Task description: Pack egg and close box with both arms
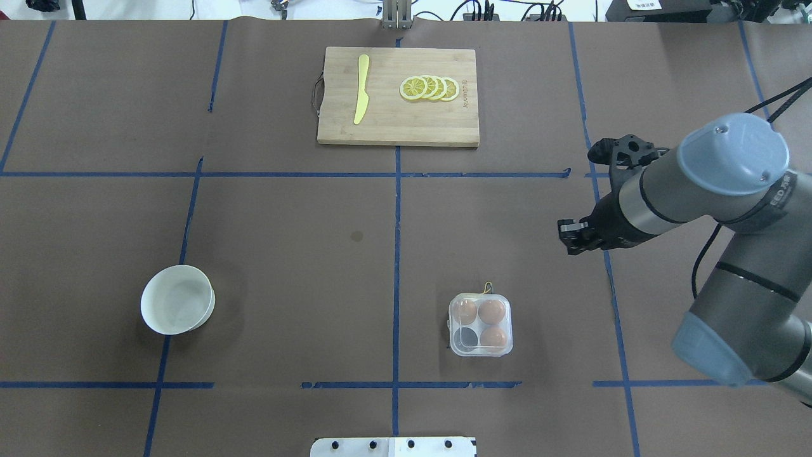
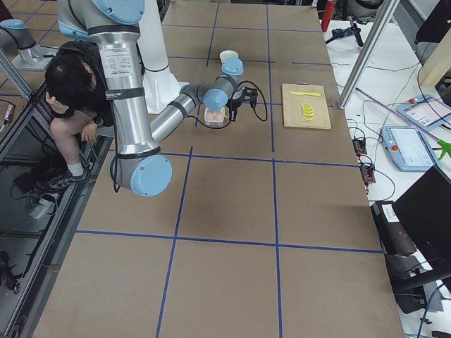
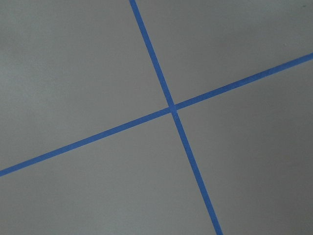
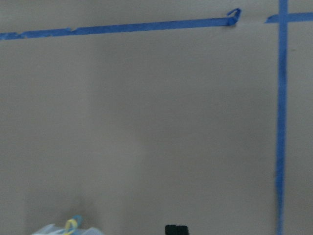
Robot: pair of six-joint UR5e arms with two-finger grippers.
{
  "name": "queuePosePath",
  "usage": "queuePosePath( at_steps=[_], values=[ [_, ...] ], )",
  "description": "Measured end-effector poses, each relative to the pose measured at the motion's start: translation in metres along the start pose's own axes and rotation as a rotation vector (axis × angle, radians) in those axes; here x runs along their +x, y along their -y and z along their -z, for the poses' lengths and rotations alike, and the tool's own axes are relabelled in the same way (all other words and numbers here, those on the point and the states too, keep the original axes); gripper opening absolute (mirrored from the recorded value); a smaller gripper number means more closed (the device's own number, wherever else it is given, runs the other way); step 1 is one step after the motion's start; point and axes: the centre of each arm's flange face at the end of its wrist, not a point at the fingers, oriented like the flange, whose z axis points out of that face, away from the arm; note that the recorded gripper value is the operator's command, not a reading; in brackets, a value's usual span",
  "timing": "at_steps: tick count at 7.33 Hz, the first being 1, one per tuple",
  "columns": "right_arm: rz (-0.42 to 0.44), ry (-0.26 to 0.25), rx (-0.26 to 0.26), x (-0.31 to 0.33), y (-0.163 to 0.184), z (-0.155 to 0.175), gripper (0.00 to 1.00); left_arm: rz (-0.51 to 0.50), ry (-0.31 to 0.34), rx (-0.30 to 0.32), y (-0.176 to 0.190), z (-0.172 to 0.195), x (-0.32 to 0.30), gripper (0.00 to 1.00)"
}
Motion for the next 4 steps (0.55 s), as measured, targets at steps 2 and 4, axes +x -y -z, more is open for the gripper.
queuePosePath(
  at_steps=[2, 4],
  values=[
    [0.106, -0.089, -0.007, 0.122, 0.041, 0.019, 0.99, 0.005, -0.002, -0.004, -0.002, -0.002, -0.001, 1.00],
    [0.167, -0.167, -0.028, 0.248, 0.080, 0.047, 1.00, 0.008, -0.002, -0.008, -0.004, -0.004, -0.002, 1.00]
  ],
)
